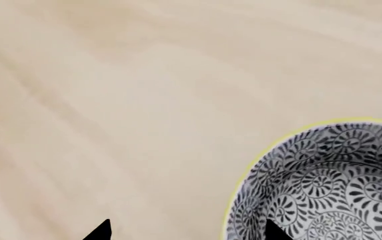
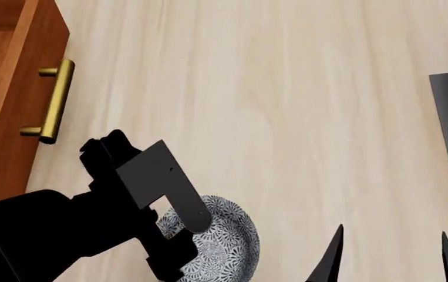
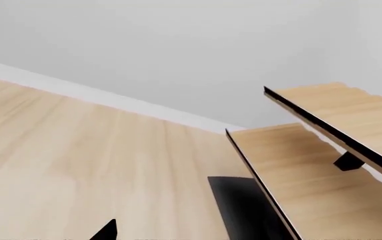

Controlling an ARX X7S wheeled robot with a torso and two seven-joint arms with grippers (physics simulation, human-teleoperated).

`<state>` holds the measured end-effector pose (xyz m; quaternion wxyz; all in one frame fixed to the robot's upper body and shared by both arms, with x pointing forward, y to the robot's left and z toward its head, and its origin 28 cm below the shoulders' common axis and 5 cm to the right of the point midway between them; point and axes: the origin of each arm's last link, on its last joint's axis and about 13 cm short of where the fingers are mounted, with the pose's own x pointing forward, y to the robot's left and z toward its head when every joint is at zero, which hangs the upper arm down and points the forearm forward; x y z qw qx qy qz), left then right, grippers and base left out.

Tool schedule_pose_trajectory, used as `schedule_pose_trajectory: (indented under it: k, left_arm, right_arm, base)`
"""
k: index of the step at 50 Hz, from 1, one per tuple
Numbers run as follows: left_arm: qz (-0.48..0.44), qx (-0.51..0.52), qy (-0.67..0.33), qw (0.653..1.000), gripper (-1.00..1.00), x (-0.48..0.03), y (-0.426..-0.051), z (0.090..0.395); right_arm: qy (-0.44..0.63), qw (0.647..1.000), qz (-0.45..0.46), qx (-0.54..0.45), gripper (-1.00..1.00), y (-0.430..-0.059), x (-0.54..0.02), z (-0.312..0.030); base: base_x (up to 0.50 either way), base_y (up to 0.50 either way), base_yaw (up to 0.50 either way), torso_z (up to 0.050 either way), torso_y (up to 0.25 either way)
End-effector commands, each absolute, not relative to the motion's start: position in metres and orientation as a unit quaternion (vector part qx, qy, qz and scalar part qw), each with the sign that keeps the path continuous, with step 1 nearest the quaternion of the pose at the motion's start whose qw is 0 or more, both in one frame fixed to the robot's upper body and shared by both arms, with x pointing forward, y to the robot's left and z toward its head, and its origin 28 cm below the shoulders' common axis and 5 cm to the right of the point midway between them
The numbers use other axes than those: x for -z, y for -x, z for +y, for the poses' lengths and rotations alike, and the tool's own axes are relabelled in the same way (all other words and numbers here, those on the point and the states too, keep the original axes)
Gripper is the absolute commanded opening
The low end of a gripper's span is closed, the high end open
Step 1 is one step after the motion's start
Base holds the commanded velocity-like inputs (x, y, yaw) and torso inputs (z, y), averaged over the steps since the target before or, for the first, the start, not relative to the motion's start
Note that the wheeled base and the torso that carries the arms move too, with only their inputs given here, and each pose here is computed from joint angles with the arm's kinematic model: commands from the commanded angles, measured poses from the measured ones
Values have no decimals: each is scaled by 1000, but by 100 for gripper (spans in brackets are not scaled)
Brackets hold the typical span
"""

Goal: Put the bowl in the bottom drawer of the cabinet.

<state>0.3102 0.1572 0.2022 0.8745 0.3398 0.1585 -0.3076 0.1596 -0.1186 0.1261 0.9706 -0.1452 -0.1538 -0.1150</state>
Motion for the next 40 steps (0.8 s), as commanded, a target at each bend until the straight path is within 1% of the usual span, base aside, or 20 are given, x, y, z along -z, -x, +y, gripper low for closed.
schedule_pose_trajectory:
  k: [1,18,19,34,40]
  left_arm:
    - [172,322,-349,863,100,-189,-311,148]
    - [184,311,-333,871,100,-175,-327,144]
    - [181,302,-328,877,-100,-175,-328,144]
    - [176,303,-324,879,-100,-172,-325,145]
    - [155,306,-321,883,-100,-182,-320,144]
  right_arm:
    - [144,971,-151,113,100,-160,-123,-119]
    - [141,972,-148,115,100,-153,-122,-118]
    - [142,972,-148,115,100,-153,-122,-118]
    - [140,973,-146,114,100,-151,-122,-116]
    - [139,973,-147,114,100,-151,-122,-116]
  base:
    - [11,-3,-4,0,-17]
    - [2,-3,-3,0,-4]
    - [0,-4,-5,0,-12]
    - [4,-5,-7,0,-7]
    - [5,-6,-8,0,-7]
